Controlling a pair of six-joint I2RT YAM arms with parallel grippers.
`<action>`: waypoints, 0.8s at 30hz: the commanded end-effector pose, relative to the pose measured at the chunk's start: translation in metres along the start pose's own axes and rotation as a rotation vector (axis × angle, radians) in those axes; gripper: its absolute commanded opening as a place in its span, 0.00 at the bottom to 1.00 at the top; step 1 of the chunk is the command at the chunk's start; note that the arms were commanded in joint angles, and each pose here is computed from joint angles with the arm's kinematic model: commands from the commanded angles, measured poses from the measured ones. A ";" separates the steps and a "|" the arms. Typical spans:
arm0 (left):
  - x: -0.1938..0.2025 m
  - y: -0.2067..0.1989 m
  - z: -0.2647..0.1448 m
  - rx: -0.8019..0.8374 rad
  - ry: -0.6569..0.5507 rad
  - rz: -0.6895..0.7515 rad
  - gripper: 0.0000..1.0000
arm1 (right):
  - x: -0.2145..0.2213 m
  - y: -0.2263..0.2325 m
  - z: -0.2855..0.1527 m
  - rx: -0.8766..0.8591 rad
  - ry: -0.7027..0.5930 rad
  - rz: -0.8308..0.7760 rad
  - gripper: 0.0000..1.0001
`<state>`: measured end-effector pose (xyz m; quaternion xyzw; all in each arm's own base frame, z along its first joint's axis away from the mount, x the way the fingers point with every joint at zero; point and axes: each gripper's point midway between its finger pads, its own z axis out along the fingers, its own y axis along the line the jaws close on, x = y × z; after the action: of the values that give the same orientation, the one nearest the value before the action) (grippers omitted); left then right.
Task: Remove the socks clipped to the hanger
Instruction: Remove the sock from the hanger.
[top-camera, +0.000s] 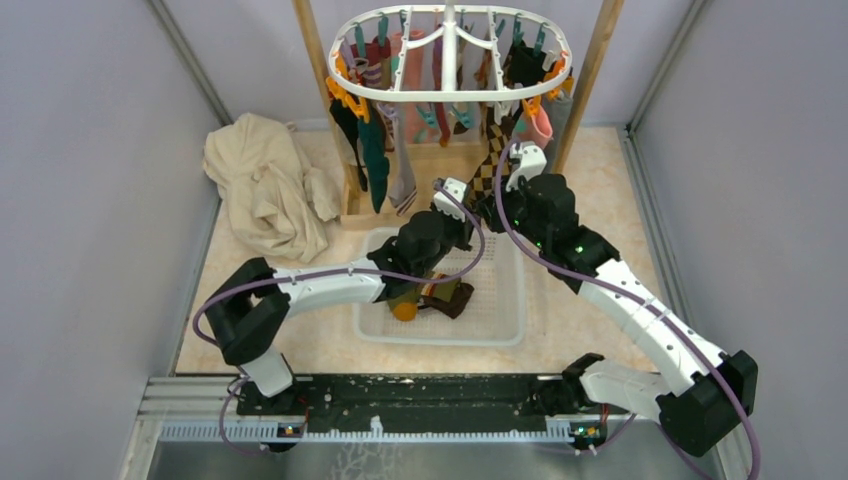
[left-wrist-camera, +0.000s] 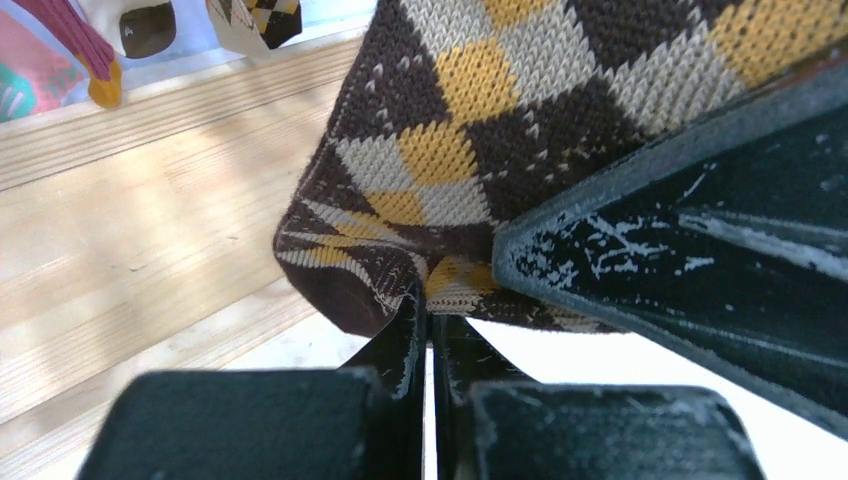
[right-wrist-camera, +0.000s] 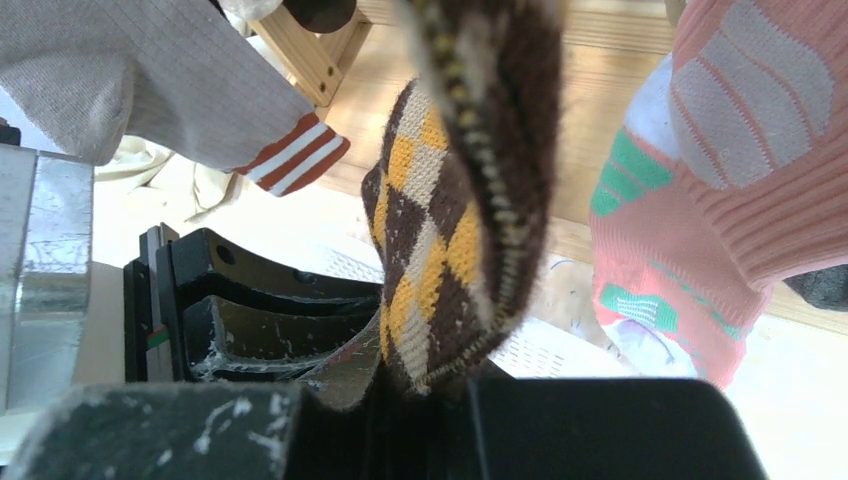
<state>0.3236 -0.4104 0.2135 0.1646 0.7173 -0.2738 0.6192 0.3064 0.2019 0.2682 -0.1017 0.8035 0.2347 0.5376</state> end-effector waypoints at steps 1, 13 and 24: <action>-0.016 -0.004 -0.012 0.031 -0.028 -0.039 0.00 | -0.030 0.013 -0.011 -0.040 -0.083 0.017 0.11; -0.007 0.003 -0.022 0.005 0.022 -0.032 0.00 | -0.032 -0.002 -0.032 0.044 -0.084 0.006 0.57; 0.015 0.013 -0.014 -0.065 0.180 -0.025 0.00 | -0.073 0.020 -0.090 -0.067 -0.226 -0.014 0.60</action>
<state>0.3112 -0.3912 0.1992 0.1681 0.7528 -0.2546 0.5834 0.2660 0.1683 0.3049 -0.0894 0.7886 0.2283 0.5638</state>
